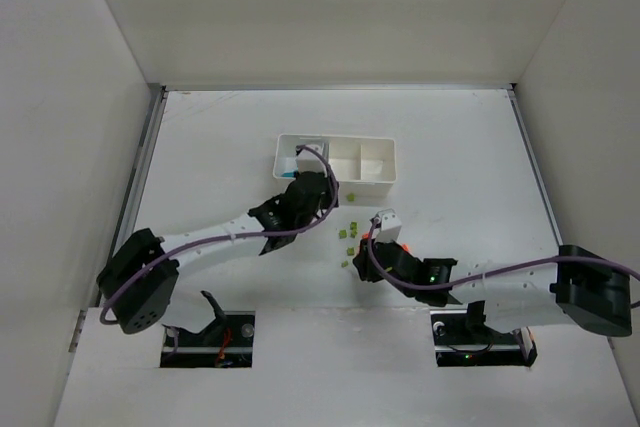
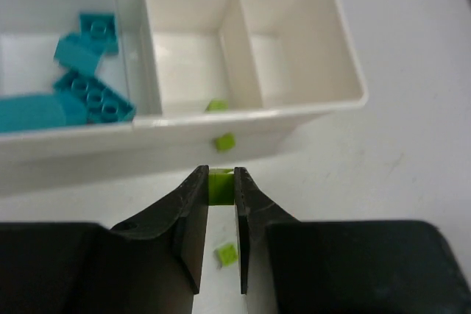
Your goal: Sort the legos into containers by color
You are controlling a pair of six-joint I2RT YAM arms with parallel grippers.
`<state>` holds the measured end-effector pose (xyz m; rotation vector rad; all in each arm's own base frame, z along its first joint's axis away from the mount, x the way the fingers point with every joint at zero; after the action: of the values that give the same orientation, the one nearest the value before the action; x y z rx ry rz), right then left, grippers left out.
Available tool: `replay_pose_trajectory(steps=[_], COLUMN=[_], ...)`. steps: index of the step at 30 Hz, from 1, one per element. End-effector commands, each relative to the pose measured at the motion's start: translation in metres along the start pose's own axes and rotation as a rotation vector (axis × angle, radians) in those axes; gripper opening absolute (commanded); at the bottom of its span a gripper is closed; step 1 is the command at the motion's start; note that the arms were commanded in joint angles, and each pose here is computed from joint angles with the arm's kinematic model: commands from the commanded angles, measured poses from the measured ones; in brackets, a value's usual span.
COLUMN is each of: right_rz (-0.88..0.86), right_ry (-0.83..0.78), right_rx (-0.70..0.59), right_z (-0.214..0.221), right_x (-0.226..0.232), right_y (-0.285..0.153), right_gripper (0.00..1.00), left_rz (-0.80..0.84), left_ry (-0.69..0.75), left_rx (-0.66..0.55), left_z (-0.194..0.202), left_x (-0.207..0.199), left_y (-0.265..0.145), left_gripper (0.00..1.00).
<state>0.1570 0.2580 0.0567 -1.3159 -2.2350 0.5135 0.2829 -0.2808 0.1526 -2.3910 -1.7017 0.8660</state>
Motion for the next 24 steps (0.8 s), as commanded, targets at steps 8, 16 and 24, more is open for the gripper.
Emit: replay_pose_trajectory(steps=[8,16,24], right_rz=[-0.042,-0.033,-0.036], right_ry=[-0.002,-0.054,-0.106], right_rx=[-0.021,0.007,0.025], right_z=[-0.01,-0.004,0.002], right_x=[0.02,0.029,0.041], right_y=[0.005,0.017,0.027], right_gripper=[0.48,0.5,0.5], left_rz=[0.028,-0.011,0.012], left_ry=[0.012,0.009,0.003], left_rx=[-0.079,-0.074,-0.1], left_z=[-0.049,-0.046,-0.053], left_x=[-0.021,-0.013,-0.015], left_y=[0.088,0.111,0.084], left_gripper=[0.16,0.33,0.39])
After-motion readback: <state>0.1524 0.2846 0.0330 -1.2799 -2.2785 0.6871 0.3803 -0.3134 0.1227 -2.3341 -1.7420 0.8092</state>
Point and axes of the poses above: each gripper's point midway between its finger pads, its own y axis out along the fingers, its own x axis along the line the jaws close on, z = x × y, the point moved 1 cm from there along -y, back along the fingers, and after that the axes turned 5 degrees about -y, right-handed, at the moved point
